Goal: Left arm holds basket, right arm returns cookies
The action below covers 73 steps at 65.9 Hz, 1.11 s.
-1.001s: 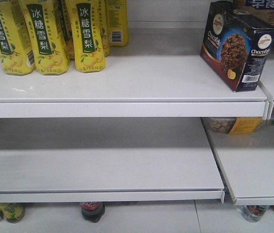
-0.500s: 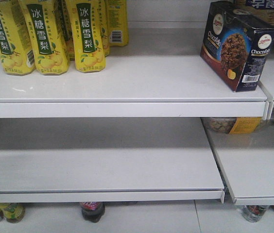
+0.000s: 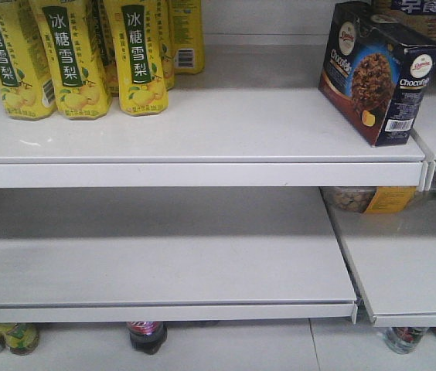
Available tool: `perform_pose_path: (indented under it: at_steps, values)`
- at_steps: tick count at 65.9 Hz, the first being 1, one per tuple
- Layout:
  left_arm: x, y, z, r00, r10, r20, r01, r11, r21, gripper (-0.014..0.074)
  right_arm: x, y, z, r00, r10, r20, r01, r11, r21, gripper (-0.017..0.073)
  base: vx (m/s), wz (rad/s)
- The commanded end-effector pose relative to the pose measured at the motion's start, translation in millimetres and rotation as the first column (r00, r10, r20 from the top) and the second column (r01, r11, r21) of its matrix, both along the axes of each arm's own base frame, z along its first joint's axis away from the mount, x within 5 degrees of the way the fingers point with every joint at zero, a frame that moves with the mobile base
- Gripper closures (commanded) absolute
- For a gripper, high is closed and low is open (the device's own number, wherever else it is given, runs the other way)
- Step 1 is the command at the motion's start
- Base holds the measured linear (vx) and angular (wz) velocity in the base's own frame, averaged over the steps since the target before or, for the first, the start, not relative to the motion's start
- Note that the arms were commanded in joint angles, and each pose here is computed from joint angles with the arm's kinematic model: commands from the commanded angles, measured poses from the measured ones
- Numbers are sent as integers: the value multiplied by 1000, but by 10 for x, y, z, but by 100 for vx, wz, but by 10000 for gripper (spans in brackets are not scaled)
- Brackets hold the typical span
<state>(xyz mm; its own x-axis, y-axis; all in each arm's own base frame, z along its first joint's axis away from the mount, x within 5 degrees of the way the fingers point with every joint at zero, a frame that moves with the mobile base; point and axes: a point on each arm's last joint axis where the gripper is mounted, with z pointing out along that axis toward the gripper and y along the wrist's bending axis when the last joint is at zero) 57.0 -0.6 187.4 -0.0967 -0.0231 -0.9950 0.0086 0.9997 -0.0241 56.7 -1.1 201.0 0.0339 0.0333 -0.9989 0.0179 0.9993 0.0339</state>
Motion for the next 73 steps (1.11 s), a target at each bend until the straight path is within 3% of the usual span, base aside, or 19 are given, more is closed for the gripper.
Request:
perform_pose_path:
  at_steps: [1,73]
  values:
    - [-25,-3,214,988,-10,156,4,999,35,597,-5,2,3,998,1,61,0,1000,-10,565,0,0]
    - [-25,-3,214,988,-10,156,4,999,35,597,-5,1,3,998,0,61,1,1000,-10,565,0,0]
